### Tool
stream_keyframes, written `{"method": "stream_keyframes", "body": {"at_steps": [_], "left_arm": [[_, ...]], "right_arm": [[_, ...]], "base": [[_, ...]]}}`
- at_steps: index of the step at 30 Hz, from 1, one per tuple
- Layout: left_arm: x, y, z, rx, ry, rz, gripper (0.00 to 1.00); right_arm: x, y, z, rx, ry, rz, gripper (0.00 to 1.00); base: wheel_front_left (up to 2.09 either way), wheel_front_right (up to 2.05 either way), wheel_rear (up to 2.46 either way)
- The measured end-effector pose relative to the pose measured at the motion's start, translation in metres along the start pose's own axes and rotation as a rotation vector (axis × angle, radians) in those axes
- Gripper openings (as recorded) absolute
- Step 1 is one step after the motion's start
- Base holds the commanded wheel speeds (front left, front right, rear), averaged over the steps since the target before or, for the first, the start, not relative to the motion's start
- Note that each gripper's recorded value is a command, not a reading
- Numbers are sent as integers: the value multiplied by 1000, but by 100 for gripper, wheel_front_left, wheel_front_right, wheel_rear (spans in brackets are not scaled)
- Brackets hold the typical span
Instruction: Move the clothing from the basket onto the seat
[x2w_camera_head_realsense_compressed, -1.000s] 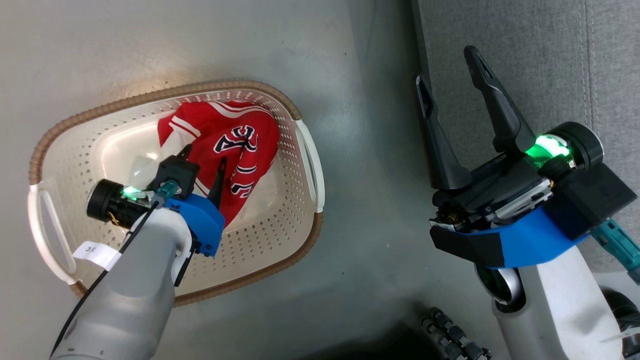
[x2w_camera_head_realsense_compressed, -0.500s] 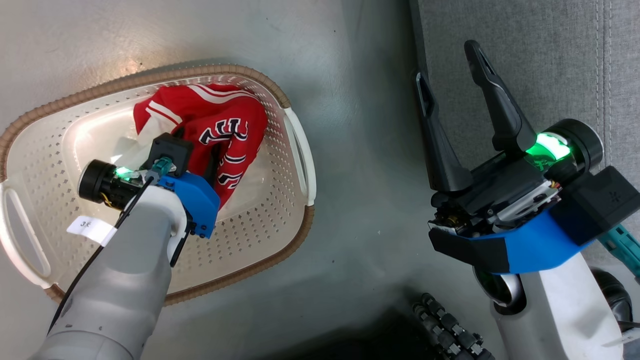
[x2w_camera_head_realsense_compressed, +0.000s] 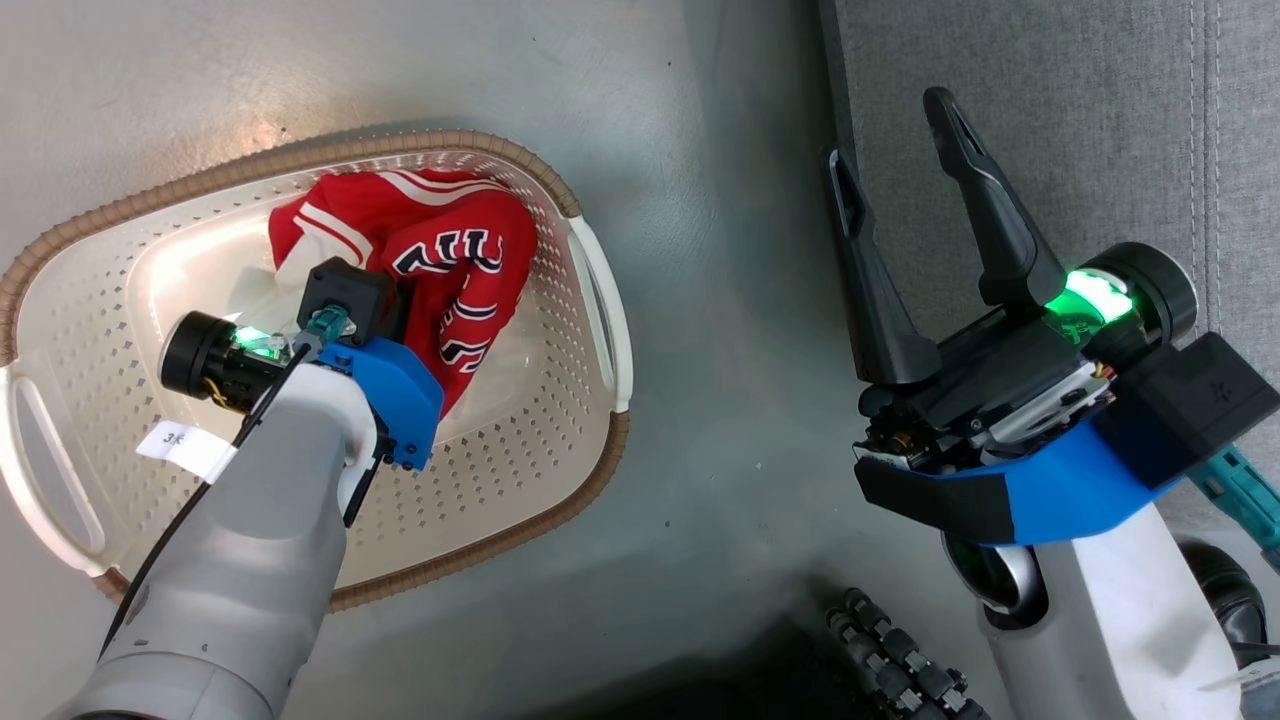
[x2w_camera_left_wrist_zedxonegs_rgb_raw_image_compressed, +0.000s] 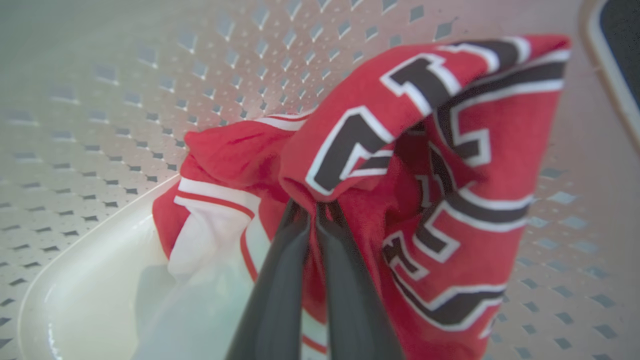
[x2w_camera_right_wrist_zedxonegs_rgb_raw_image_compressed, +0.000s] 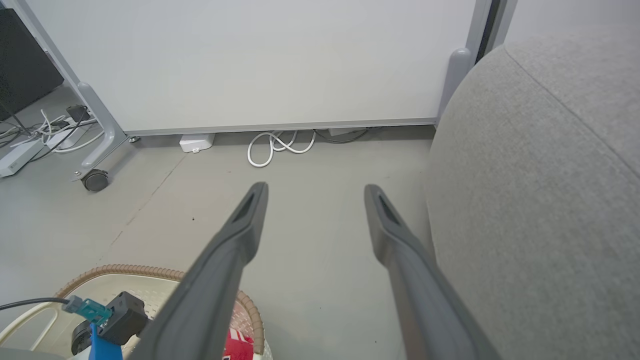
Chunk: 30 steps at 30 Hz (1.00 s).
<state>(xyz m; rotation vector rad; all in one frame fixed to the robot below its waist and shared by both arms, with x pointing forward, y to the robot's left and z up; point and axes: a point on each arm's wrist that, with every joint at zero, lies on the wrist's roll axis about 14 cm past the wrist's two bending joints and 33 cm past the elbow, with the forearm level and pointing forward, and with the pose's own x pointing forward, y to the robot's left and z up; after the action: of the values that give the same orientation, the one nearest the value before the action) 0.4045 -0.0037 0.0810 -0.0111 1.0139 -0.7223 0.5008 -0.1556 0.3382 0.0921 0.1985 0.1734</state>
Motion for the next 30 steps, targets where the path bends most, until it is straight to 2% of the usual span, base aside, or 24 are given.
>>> {"method": "stream_keyframes", "body": {"at_steps": [18,30], "left_arm": [[-23,-3,32,12,-73,15,0],[-71,-31,59,17,-162,16,0]], "right_arm": [[-1,9,30,-3,-59,21,100],[-16,22,80,-20,-143,38,100]], "base": [[0,0,0],[0,0,0]]}}
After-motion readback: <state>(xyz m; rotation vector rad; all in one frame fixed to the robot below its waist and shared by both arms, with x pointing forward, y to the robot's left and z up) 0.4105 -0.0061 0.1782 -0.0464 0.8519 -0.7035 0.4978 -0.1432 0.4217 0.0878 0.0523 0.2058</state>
